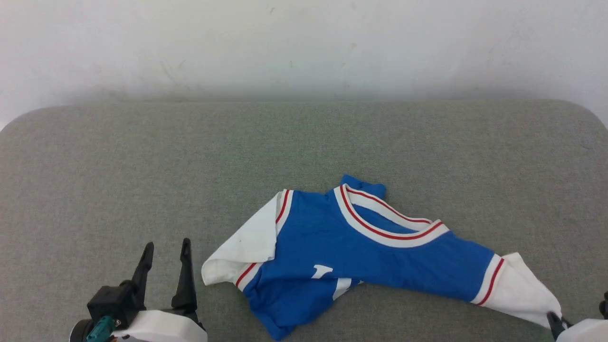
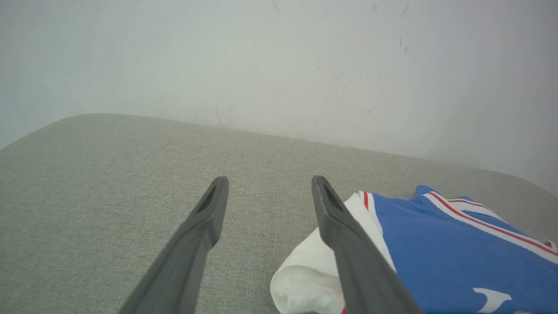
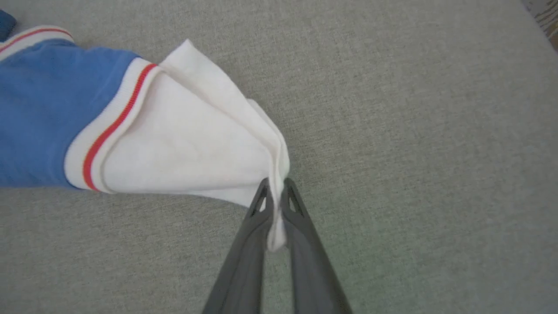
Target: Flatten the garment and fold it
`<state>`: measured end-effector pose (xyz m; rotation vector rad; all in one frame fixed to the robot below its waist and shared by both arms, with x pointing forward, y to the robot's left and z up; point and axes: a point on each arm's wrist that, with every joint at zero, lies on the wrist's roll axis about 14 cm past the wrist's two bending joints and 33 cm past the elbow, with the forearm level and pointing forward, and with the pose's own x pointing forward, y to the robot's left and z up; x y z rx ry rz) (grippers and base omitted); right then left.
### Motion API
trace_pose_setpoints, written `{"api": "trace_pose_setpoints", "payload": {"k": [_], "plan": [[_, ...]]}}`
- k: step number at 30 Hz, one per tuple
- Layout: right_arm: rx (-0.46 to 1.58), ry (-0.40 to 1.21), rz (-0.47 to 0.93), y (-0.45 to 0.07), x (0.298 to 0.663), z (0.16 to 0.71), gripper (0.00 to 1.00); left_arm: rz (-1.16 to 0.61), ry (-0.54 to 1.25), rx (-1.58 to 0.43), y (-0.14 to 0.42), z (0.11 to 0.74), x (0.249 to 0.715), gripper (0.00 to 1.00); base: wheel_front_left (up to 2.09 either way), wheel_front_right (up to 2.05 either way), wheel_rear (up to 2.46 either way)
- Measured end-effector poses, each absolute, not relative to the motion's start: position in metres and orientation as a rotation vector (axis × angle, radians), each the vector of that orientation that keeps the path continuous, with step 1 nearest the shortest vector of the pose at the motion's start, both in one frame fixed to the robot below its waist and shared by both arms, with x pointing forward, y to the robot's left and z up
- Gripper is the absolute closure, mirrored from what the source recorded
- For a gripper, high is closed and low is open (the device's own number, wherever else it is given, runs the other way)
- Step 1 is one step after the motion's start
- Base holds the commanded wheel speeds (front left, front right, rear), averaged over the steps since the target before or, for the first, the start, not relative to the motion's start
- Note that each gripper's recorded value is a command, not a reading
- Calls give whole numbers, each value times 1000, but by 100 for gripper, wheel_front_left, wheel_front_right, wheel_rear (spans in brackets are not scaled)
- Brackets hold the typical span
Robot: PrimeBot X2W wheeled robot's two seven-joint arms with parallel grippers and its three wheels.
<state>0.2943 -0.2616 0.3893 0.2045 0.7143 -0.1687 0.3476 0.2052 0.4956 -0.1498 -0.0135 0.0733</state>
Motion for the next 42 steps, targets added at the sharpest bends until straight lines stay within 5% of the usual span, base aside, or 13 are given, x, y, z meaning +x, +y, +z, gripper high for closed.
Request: {"api": "trace_pose_setpoints", "payload": {"k": [1,2,7,16,25,39,40,41,42], "plan": [[194,675,-165,-260,298,394,9,69,-4,-148,204,494,348,0,0,0,0],[177,622,-164,-261,304,401,0,66,5,-147,204,492,348,0,0,0,0],[134,323,-136,-251,336,448,0,41,40,-126,202,490,352,0,0,0,0],[96,140,-13,-209,354,484,0,-132,107,-117,171,504,393,0,0,0,0],[60,52,106,-168,371,515,0,-336,461,-104,125,460,439,0,0,0,0],[76,118,51,-184,368,494,0,-469,1000,75,112,379,434,0,0,0,0],[78,115,44,-186,367,494,0,-482,1013,80,110,380,432,50,0,0,0],[79,117,36,-189,367,494,0,-493,1024,58,107,381,430,63,0,0,0],[80,115,30,-191,367,493,0,-504,1034,41,105,381,428,100,0,0,0]]}}
